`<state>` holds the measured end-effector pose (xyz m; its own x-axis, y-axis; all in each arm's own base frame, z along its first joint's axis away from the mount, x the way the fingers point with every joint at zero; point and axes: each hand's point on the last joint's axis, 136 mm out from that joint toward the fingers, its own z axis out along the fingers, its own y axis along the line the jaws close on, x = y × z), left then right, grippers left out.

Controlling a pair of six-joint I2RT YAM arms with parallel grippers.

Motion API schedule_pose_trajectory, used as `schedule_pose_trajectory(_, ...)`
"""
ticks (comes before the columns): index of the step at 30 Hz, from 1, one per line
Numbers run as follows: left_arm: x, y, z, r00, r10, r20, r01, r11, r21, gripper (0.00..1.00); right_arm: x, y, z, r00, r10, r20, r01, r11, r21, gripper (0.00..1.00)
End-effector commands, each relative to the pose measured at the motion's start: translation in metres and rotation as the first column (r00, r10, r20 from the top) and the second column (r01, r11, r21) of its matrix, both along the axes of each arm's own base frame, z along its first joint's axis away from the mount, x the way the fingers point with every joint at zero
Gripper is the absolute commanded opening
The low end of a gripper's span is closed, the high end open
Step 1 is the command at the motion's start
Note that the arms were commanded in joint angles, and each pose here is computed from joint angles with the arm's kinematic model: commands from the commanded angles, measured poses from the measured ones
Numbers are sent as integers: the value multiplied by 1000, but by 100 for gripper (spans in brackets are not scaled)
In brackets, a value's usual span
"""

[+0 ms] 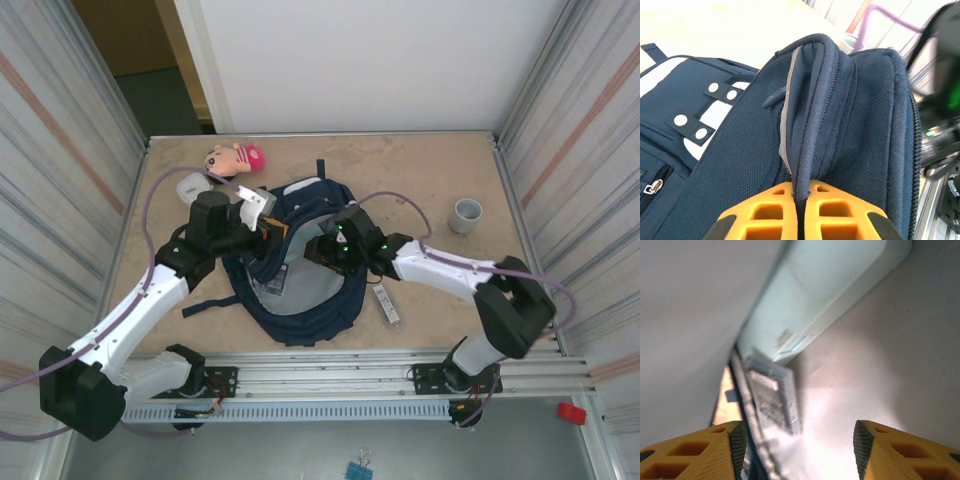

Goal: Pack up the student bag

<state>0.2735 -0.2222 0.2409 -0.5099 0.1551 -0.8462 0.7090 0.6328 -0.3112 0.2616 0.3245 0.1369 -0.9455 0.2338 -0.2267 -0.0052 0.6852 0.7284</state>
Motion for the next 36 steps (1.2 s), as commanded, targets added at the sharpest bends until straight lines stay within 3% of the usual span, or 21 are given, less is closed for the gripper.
schedule_pose_trajectory(1, -1, 1, 19, 996, -10, 85, 14, 999, -37, 6, -10, -12, 38, 992, 13, 127, -20, 998, 57, 60)
schedule_pose_trajectory(6, -7, -6, 2, 997, -67, 43, 68, 998, -18, 7, -24, -39, 63, 970, -13, 243, -15, 994, 111, 64)
schedule_pose_trajectory(10, -21, -20, -17, 990, -143, 8, 143, 989, 32, 18, -33, -54, 80, 950, -40, 311, -21, 982, 188, 67)
schedule_pose_trajectory(13, -21, -22, -26, 991, -130, -16, 131, 990, 47, 20, -41, -58, 93, 941, -87, 327, -17, 954, 301, 80)
schedule_pose_trajectory(17, -13, -19, -38, 996, -73, -44, 75, 995, 58, 16, -48, -54, 99, 951, -116, 285, -20, 902, 431, 86)
schedule_pose_trajectory(23, -15, -48, -47, 993, -104, -61, 106, 994, 18, 14, -45, -37, 80, 976, -95, 195, -1, 898, 441, 87)
schedule_pose_trajectory(28, -1, -70, -56, 994, -60, -94, 61, 998, 4, 10, -40, -23, 75, 979, -67, 191, -28, 888, 459, 86)
schedule_pose_trajectory(36, 32, -101, -41, 998, 29, -59, -36, 993, -111, 12, -10, -53, 48, 972, -178, 151, 101, 905, 413, 82)
